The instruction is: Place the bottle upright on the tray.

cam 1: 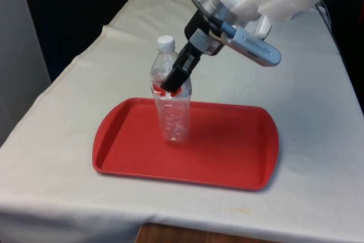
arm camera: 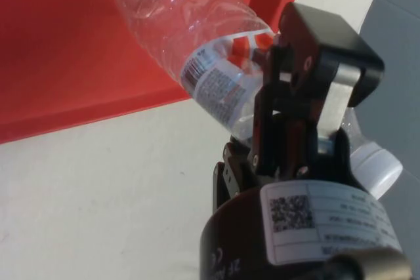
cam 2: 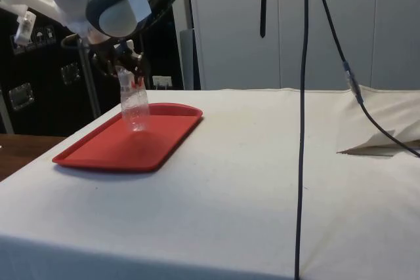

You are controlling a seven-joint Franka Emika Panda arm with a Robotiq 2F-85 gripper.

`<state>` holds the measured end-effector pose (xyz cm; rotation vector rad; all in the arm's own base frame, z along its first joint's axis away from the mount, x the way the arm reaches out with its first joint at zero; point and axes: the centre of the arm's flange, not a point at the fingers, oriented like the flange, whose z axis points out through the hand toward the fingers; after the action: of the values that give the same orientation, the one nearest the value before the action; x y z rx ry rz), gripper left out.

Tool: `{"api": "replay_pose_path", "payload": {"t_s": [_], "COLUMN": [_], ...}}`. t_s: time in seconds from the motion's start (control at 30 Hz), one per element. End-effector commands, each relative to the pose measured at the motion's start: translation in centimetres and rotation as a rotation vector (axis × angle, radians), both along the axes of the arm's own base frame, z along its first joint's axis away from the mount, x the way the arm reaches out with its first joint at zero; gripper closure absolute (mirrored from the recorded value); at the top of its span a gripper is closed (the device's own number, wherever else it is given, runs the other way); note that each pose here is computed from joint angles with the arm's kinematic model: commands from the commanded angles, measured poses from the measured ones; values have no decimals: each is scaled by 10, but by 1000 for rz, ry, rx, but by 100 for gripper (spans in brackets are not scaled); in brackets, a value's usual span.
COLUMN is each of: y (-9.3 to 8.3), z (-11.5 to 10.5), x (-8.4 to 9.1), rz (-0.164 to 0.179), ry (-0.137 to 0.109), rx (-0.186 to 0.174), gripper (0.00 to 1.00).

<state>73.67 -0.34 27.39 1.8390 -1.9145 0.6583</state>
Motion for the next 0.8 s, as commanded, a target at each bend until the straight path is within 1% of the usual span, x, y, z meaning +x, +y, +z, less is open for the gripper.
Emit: {"api": "replay_pose_path", "payload": {"t_s": [0.0, 0.07, 0.1, 0.13, 0.47, 0.5, 0.7, 0.73, 0.77], "y": [0, 0, 0, 0, 0, 0, 0, 0, 0], "z": [-1, -1, -1, -1, -1, -4, -7, -7, -7], "x": [1, 1, 0, 1, -1, 0, 0, -1, 0], "rz": [1, 1, -1, 1, -3, -2, -5, -5, -6], "ry": [-3, -2, 1, 0, 6, 5, 4, 12, 3], "rx": [15, 14, 1, 11, -2, 3, 5, -3, 5], "gripper": [67, 67, 67, 67, 67, 67, 67, 67, 67]}}
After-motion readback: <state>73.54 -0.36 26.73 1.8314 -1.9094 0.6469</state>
